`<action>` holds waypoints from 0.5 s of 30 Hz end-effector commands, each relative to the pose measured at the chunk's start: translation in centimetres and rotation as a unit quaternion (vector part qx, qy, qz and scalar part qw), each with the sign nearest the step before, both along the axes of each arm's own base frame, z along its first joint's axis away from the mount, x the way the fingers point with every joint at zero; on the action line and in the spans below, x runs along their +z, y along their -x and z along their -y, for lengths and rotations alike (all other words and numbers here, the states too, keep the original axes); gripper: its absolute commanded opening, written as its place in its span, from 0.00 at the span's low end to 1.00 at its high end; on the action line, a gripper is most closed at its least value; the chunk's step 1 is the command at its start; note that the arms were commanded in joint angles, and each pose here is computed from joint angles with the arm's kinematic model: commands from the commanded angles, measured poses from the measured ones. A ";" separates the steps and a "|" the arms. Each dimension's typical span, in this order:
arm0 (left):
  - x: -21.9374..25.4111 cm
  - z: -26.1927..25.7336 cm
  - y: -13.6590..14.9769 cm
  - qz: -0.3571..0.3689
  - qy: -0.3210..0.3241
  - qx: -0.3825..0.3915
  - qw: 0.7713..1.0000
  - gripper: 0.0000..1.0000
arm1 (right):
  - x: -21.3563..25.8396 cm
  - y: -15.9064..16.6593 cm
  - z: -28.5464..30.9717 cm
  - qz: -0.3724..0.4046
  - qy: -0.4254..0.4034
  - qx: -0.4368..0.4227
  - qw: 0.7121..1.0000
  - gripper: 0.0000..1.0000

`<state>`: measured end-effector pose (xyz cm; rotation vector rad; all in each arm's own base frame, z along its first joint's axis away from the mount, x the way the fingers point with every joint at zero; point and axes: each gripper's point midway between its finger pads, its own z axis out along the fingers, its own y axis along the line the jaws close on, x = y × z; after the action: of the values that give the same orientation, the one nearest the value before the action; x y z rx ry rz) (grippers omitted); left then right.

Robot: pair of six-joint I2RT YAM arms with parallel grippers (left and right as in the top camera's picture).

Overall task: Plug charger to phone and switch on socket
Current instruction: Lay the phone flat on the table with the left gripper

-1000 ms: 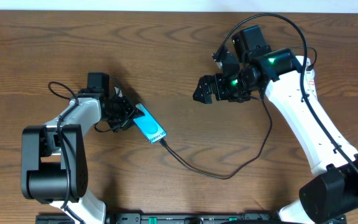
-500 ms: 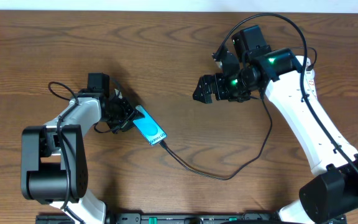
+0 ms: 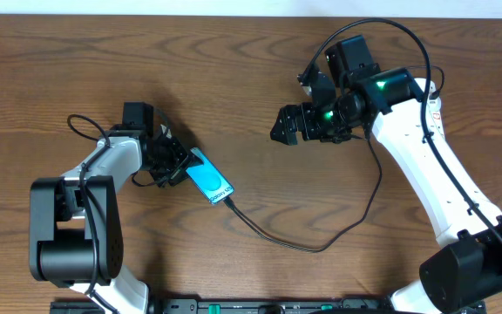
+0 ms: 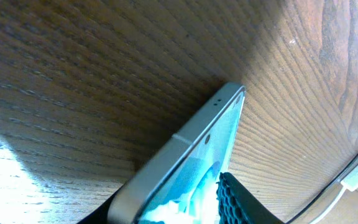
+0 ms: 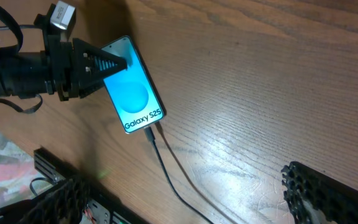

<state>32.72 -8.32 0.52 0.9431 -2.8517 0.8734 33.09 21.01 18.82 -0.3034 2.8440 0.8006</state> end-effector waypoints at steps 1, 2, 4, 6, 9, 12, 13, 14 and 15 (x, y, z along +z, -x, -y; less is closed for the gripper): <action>-0.9 -0.9 0.4 -0.013 -0.033 0.004 0.999 0.45 | 1.3 0.1 -0.1 0.021 -0.006 0.007 1.000 0.99; -0.9 -0.9 0.4 -0.013 -0.033 0.004 0.999 0.47 | 1.3 0.1 -0.1 0.021 -0.006 0.007 1.000 0.99; -0.9 -0.9 0.4 -0.013 -0.033 0.004 0.999 0.47 | 1.3 0.1 -0.1 0.021 -0.006 0.007 1.000 0.99; -0.9 -0.9 0.4 -0.013 -0.033 0.004 0.999 0.47 | 1.3 0.1 -0.1 0.021 -0.006 0.007 1.000 0.99; -0.9 -0.9 0.5 -0.013 -0.033 0.004 0.999 0.48 | 1.3 0.1 -0.1 0.021 -0.006 0.007 1.000 0.99; -0.9 -0.9 0.6 -0.015 -0.033 0.004 0.999 0.51 | 1.3 0.1 -0.1 0.021 -0.006 0.007 1.000 0.99; -0.9 -0.9 0.7 -0.017 -0.033 0.004 0.999 0.55 | 1.3 0.1 -0.1 0.021 -0.006 0.007 1.000 0.99; -0.9 -0.9 0.7 -0.019 -0.033 0.004 0.999 0.57 | 1.3 0.1 -0.1 0.021 -0.006 0.007 1.000 0.99; -0.9 -0.9 0.9 -0.022 -0.033 0.004 0.999 0.57 | 1.3 0.1 -0.1 0.021 -0.006 0.007 1.000 0.99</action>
<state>32.74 -8.39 0.88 0.9439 -2.8491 0.8772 33.09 21.01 18.82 -0.3029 2.8442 0.8007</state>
